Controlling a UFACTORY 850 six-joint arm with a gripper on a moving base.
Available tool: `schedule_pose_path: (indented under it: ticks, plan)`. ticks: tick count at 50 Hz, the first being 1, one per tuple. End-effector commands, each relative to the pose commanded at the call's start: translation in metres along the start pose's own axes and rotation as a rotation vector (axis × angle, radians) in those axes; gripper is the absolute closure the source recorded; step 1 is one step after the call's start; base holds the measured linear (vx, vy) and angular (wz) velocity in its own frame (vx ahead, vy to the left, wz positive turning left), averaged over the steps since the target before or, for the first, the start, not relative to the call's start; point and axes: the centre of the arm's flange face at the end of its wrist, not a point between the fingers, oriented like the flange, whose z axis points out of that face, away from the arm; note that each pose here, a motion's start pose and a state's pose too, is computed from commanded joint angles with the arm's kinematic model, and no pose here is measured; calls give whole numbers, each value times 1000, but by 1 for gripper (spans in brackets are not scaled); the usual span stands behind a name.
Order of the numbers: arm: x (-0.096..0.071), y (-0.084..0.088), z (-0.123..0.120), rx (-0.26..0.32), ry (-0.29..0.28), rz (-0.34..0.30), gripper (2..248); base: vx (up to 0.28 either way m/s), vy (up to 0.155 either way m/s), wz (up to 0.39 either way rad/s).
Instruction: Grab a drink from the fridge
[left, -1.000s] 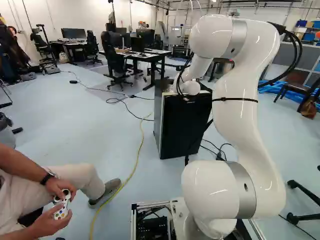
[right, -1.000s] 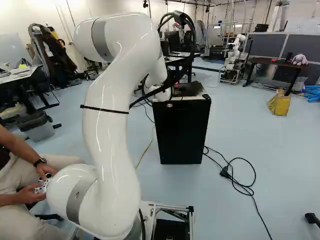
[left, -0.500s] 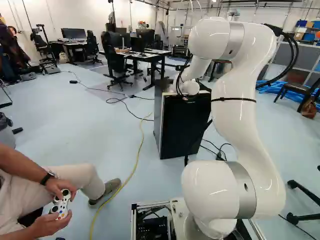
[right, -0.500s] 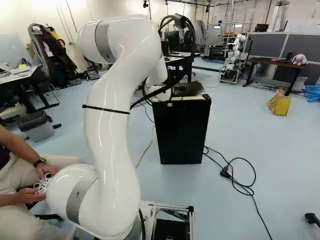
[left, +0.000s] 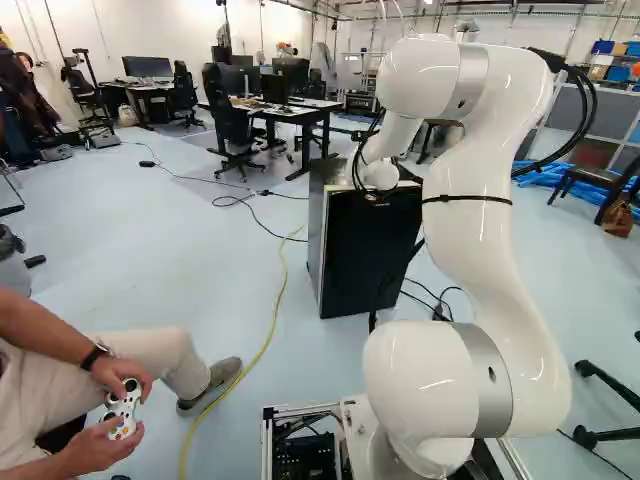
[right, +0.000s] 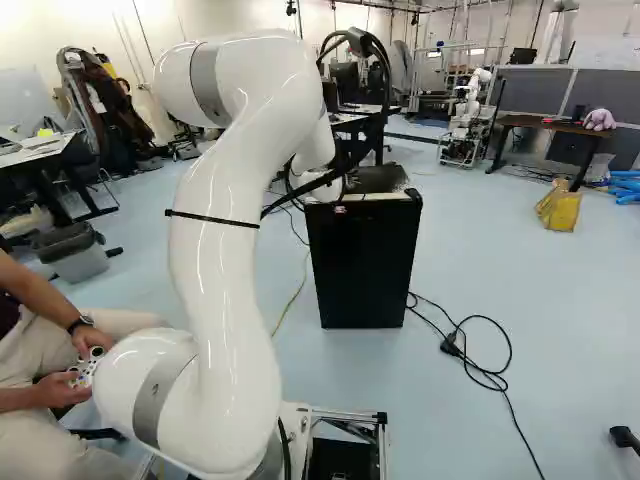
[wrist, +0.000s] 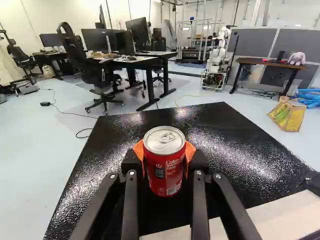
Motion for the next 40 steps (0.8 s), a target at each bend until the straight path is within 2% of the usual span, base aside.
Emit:
schedule_pose_path:
  ticks: [9, 40]
  plan:
    - [3, 0, -1, 0, 5, 0, 154, 0, 0, 0]
    - [36, -1, -11, 1, 54, -3, 154, 0, 0, 0]
